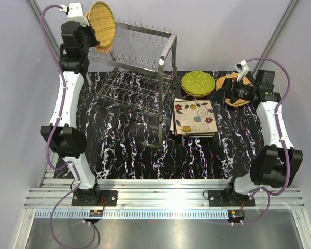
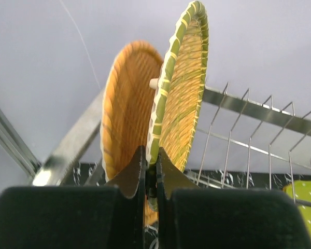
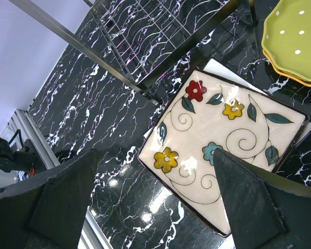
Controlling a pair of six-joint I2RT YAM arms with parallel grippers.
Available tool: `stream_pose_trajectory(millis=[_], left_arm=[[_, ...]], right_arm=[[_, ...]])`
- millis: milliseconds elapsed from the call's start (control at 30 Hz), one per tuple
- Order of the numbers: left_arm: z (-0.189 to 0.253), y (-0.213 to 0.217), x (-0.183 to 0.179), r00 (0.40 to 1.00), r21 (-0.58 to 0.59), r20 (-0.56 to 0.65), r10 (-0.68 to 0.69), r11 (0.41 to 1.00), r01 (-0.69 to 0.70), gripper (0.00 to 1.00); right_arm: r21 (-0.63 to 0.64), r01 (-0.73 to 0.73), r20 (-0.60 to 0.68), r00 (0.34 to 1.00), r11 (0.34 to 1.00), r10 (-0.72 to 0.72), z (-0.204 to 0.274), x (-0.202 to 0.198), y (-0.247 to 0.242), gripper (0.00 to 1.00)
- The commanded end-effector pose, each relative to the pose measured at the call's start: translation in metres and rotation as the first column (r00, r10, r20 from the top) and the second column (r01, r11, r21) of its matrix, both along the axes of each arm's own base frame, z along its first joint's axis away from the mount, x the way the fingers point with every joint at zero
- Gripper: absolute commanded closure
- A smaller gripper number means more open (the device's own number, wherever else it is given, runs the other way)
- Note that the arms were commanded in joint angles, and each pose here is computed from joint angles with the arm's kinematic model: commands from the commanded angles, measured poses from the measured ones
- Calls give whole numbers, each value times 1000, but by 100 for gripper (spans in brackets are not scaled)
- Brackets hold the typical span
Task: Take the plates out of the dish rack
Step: Grab a plate with the left arm, then pass the plate from the left arm to the right
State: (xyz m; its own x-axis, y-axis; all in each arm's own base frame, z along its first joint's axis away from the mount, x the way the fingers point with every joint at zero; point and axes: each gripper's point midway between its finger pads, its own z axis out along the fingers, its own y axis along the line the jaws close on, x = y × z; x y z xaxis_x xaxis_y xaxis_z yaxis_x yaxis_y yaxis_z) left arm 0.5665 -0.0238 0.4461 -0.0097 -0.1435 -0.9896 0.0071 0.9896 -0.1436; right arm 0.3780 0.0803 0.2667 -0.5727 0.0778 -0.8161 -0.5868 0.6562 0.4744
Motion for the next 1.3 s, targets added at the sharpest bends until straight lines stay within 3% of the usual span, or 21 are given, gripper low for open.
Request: stream_pose_trajectory(millis=[0,400,700,867,1000,1133,1267], left_arm=[[114,9,-33,935,61,353,19,997,-44,100],[159,-5,-64,869,33,493,-46,999,34,100],[173,-28,-114,833,-132,538,-128,963,234,100],[159,-57,-148,812,-245,526,-252,870,428,100],[141,-83,-176,776,-328,511,-371,750,574,100],[116,-121,-210,709,-338,495,-502,641,689,100],[92,-145,-243,660,-335,479,-578,575,746,100]], right_arm=[[15,-22,62,998,1000,21,18,-4,4,0],[-1,-35,77,996,999,35,21,-6,4,0],[-52,-106,174,978,993,114,38,-11,10,0],[-65,-205,260,941,977,215,49,-27,24,0],[-75,-303,329,892,950,310,65,-45,44,0],[-62,-396,346,852,916,392,83,-73,75,0],[-26,-466,352,824,884,444,100,-104,111,0]])
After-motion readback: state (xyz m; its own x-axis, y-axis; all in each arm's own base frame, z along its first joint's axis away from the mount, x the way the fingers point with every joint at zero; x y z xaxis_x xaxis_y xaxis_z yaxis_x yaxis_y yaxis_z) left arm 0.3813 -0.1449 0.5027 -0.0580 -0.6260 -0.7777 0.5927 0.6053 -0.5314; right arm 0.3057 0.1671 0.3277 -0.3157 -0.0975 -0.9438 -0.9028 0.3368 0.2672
